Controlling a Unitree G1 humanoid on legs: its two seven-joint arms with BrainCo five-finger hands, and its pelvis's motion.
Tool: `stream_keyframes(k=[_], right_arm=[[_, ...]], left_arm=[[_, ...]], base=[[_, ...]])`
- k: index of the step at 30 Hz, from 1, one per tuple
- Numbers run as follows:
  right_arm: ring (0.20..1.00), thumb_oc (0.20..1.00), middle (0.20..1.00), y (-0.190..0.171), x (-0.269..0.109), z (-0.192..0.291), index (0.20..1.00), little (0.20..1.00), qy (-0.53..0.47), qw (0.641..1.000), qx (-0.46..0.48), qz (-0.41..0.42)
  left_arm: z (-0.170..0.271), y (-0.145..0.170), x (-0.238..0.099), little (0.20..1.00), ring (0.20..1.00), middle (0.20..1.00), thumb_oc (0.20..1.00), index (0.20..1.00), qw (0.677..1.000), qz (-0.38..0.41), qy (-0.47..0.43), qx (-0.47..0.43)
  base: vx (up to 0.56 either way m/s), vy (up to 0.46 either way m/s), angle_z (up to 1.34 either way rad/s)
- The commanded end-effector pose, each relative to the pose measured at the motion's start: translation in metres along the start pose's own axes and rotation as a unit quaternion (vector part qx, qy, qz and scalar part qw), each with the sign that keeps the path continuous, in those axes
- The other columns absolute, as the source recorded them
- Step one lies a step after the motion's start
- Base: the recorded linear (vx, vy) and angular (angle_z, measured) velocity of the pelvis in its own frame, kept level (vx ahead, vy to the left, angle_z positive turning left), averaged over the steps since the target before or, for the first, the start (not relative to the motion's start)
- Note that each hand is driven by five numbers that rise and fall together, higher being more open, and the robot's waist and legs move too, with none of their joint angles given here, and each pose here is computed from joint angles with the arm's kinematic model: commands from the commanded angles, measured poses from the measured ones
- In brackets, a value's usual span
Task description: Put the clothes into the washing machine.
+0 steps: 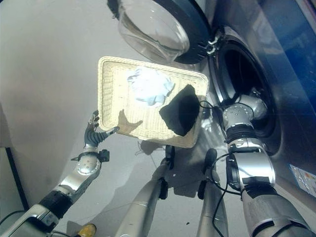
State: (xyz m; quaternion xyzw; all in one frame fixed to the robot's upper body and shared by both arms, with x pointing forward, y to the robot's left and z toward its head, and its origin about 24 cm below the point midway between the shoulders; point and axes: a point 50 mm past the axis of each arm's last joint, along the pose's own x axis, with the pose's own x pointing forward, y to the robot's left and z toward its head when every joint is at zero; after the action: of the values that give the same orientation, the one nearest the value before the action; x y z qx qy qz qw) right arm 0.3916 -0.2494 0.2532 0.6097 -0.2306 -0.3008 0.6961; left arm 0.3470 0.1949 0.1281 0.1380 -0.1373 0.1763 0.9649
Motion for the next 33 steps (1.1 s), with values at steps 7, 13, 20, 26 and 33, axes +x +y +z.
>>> stream_keyframes(k=[7, 13, 20, 26, 33], right_arm=[[1.0, 1.0, 1.0, -0.033, -0.016, -0.01, 1.0, 1.0, 0.033, 0.959, -0.222, 0.176], [1.0, 1.0, 1.0, -0.067, -0.042, -0.035, 1.0, 1.0, 0.095, 0.903, -0.333, 0.254], [1.0, 1.0, 1.0, -0.109, -0.068, -0.045, 1.0, 1.0, 0.173, 0.845, -0.395, 0.317], [1.0, 1.0, 1.0, -0.138, -0.085, -0.04, 1.0, 1.0, 0.213, 0.838, -0.384, 0.324], [1.0, 1.0, 1.0, -0.141, -0.089, -0.032, 1.0, 1.0, 0.207, 0.842, -0.372, 0.33]], left_arm=[[0.021, 0.018, 0.054, 1.0, 1.0, 1.0, 1.0, 1.0, 0.989, 0.13, 0.048, 0.048], [0.037, 0.049, 0.078, 1.0, 1.0, 1.0, 1.0, 1.0, 0.972, 0.195, 0.077, 0.108], [0.045, 0.089, 0.089, 1.0, 1.0, 1.0, 1.0, 1.0, 0.942, 0.273, 0.122, 0.149], [0.043, 0.128, 0.09, 1.0, 1.0, 1.0, 1.0, 1.0, 0.897, 0.323, 0.196, 0.232], [0.033, 0.152, 0.083, 0.517, 0.517, 0.517, 0.517, 0.517, 0.839, 0.312, 0.275, 0.35]], base=[[-0.03, 0.092, -0.18], [-0.03, 0.078, -0.14], [-0.02, 0.125, -0.13], [-0.01, 0.144, -0.09], [0.0, 0.086, -0.06]])
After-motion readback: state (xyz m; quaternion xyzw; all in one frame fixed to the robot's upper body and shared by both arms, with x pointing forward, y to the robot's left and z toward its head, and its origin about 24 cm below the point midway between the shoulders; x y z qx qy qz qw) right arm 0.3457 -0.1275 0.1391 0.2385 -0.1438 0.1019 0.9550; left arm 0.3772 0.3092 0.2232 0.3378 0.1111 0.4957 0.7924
